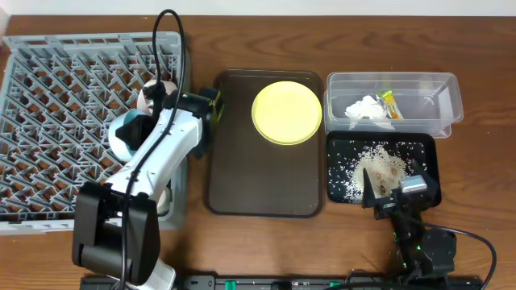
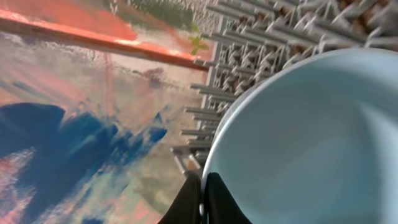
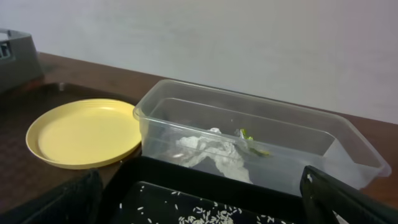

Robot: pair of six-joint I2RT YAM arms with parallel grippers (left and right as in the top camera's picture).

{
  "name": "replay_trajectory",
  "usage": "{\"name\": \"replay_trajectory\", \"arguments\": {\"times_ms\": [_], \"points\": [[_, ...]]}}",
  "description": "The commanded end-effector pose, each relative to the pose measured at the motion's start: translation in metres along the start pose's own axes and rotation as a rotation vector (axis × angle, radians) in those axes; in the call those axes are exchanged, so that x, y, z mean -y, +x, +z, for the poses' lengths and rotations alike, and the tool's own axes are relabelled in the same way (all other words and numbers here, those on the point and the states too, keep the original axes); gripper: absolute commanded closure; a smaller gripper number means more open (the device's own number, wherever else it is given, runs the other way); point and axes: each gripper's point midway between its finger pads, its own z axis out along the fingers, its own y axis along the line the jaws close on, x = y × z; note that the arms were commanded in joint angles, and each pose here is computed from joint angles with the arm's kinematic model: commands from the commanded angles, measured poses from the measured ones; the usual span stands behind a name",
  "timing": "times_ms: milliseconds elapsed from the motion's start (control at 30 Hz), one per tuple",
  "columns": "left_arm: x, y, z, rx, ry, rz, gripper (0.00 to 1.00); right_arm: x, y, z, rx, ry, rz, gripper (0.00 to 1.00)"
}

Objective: Sort waste into correct bins and load items into the dishwasher
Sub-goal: 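Lift the blue bowl and lower it into the dish rack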

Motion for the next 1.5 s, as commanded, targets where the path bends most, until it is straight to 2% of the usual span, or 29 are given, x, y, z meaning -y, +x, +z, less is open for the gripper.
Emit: {"name": "replay_trajectory", "arguments": {"times_ms": [0,567,767,1133,1467], "points": [[-0.011,-0.001,0.0,0.021,-0.051,-0.047,0.94,0.0,0.0,0.0,0.001,0.001,0.011,0.01],[-0.003,0.016,0.002,-0.029,-0.024,-0.046,0.94,0.0,0.0,0.0,0.001,0.001,0.011,0.01],[-0.02,0.006,0.001,0.038,-0.11,-0.012,0.94,0.0,0.0,0.0,0.001,0.001,0.011,0.01],[0.001,0.016,0.004,-0.02,-0.026,-0.058,0.94,0.0,0.0,0.0,0.001,0.001,0.011,0.01],[0.011,0.024,0.003,-0.017,-0.017,-0.027,0.94,0.0,0.0,0.0,0.001,0.001,0.011,0.01]]}}
